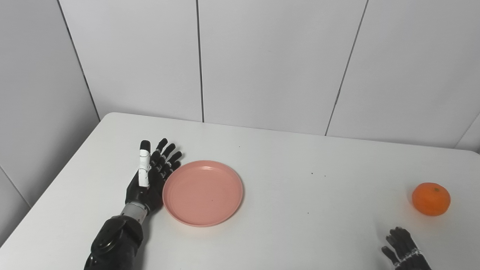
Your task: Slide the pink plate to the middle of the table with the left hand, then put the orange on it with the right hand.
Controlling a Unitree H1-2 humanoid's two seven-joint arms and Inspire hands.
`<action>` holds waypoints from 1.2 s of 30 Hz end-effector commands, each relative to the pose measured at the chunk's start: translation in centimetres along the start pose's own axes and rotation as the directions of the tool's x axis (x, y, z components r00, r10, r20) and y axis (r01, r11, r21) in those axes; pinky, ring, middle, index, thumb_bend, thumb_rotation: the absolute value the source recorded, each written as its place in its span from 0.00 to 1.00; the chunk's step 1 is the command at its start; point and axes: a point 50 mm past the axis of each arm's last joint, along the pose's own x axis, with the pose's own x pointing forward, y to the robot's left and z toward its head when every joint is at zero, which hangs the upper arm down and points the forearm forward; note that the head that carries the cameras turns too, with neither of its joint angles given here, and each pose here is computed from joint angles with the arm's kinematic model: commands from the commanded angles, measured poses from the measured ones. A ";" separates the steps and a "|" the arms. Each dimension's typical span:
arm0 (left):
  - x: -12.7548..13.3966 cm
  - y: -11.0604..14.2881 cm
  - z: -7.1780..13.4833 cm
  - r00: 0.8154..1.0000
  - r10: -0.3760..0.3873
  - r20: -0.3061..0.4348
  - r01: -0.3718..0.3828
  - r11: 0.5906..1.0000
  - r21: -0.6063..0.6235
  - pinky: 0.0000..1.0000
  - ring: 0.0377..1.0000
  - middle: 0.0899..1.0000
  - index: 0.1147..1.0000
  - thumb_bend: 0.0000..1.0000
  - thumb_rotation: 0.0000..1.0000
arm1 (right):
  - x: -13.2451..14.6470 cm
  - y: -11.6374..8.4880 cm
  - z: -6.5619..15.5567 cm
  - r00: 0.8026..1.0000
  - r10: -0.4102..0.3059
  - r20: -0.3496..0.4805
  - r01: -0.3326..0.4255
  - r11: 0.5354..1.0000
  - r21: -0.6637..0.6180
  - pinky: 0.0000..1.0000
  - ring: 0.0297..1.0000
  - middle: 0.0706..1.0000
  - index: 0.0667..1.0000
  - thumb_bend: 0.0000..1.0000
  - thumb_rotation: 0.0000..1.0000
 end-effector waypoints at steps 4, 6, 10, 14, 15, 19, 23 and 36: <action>0.4 -1.1 1.1 0.999 -0.003 0.035 0.003 1.000 0.015 1.00 0.95 0.99 1.00 0.91 0.95 | -0.5 0.8 -1.2 0.995 0.011 -0.099 -0.009 1.000 0.018 0.90 0.94 0.92 0.89 0.84 0.84; 0.4 -1.4 1.1 1.000 0.000 0.031 0.000 1.000 0.006 1.00 0.95 0.99 1.00 0.89 0.96 | -0.4 1.1 -1.1 0.995 0.012 -0.096 -0.010 1.000 0.018 0.90 0.94 0.92 0.89 0.83 0.84; 0.5 -1.6 1.0 1.000 -0.002 0.026 0.002 1.000 -0.004 1.00 0.97 1.00 1.00 0.89 0.95 | -0.3 1.5 -1.0 0.995 0.013 -0.096 -0.012 1.000 0.012 0.89 0.93 0.92 0.89 0.85 0.84; 0.6 -2.0 0.8 1.000 0.016 0.026 -0.016 1.000 -0.009 1.00 0.97 0.97 1.00 0.92 0.92 | -0.1 2.0 -0.8 0.995 0.015 -0.096 -0.014 1.000 0.010 0.89 0.92 0.91 0.87 0.88 0.83; 0.6 -2.1 0.7 0.999 0.018 0.027 -0.017 1.000 -0.010 1.00 0.97 0.98 1.00 0.92 0.92 | -0.1 2.1 -0.7 0.995 0.016 -0.095 -0.015 1.000 0.011 0.89 0.92 0.91 0.87 0.88 0.83; 0.7 -2.8 0.5 1.000 0.010 0.026 -0.010 1.000 -0.011 1.00 0.99 0.99 1.00 0.89 0.93 | 0.2 2.6 -0.4 0.995 0.014 -0.097 -0.013 1.000 0.011 0.88 0.92 0.90 0.86 0.88 0.84; 0.8 -3.6 0.0 1.000 0.013 0.021 -0.013 1.000 -0.022 1.00 0.98 0.98 1.00 0.90 0.93 | 0.4 2.9 -0.2 0.995 0.017 -0.099 -0.017 1.000 0.004 0.88 0.92 0.91 0.86 0.89 0.85; 0.8 -6.1 -1.5 1.000 0.008 -0.015 -0.009 0.999 -0.033 1.00 0.96 0.95 1.00 0.92 0.92 | 0.8 3.5 0.1 0.995 0.018 -0.100 -0.018 1.000 0.003 0.88 0.92 0.91 0.86 0.90 0.85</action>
